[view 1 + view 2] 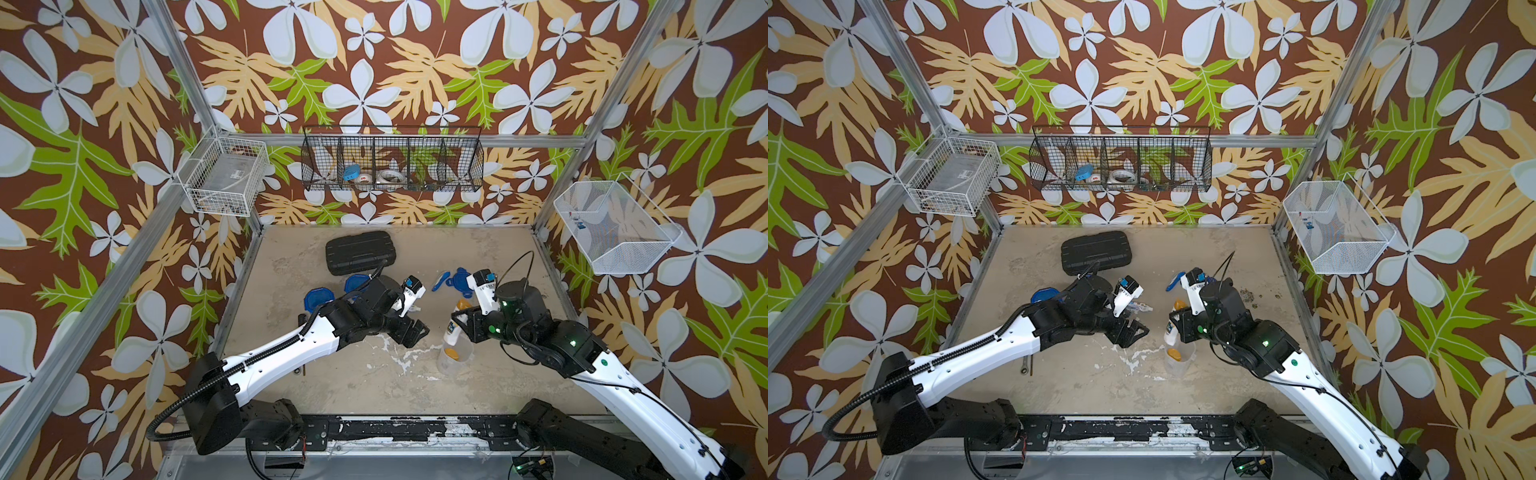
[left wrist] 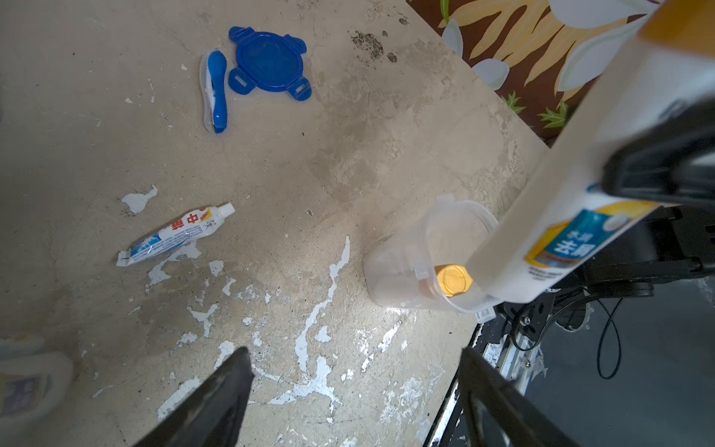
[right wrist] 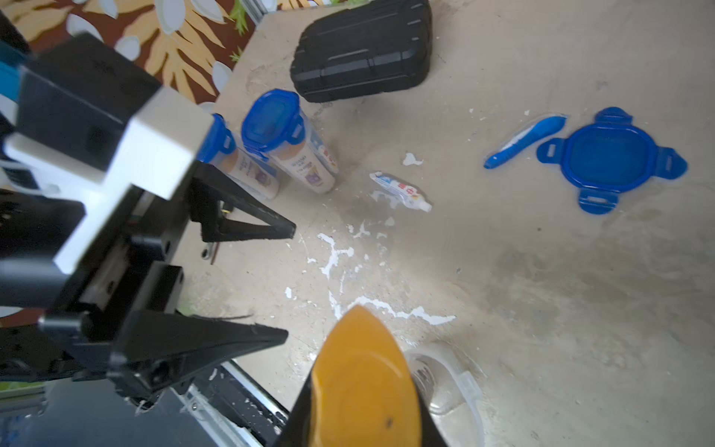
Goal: Pack away toiletry kits
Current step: Place the toiletry item into the container, then pick up the toiletry item from the center of the board, then place the toiletry item into the container.
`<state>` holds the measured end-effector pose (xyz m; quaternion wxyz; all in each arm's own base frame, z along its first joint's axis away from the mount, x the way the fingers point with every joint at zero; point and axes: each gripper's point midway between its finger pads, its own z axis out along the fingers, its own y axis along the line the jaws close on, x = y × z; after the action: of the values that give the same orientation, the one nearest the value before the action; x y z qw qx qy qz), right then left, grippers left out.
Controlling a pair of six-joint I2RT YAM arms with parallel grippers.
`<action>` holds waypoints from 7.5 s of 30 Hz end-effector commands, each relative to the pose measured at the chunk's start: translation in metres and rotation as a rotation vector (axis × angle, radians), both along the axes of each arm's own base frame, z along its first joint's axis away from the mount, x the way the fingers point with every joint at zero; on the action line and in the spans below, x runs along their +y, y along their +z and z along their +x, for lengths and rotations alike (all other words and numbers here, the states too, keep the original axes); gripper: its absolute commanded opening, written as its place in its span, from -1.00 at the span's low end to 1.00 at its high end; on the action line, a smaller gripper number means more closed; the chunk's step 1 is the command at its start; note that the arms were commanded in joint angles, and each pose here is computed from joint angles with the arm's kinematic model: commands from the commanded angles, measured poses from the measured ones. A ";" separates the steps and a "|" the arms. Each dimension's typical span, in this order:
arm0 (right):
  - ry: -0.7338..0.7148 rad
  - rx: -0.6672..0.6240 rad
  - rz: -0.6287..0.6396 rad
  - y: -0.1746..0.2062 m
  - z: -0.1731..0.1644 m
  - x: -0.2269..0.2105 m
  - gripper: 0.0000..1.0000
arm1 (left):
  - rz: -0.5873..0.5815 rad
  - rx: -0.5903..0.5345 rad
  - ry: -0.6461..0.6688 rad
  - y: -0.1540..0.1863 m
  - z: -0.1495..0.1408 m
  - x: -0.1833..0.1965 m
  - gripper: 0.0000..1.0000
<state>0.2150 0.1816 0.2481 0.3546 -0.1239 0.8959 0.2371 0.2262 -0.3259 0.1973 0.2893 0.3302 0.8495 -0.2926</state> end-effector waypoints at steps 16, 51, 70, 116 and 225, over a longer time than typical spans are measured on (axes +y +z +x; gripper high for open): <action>-0.138 -0.056 -0.181 -0.045 0.009 -0.024 -1.00 | 0.105 0.034 0.106 -0.031 0.042 0.008 0.55; -0.143 0.018 -0.191 -0.067 -0.007 -0.032 -0.21 | 0.182 -0.013 0.194 -0.127 0.215 -0.095 0.53; -0.198 -0.021 -0.154 -0.028 -0.009 -0.043 0.23 | 0.361 -0.038 0.121 -0.201 0.221 -0.085 0.09; -0.282 -0.047 -0.086 0.004 -0.015 -0.065 0.31 | 0.359 -0.013 0.090 -0.203 0.199 -0.083 -0.37; -0.111 -0.081 0.019 -0.051 -0.003 -0.011 -0.92 | 0.176 -0.017 0.088 -0.056 0.029 -0.003 0.30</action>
<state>0.2067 0.1644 0.1865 0.3800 -0.0818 0.8991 0.2011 0.2546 -0.3261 0.1390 0.2763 0.3160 0.8864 -0.1952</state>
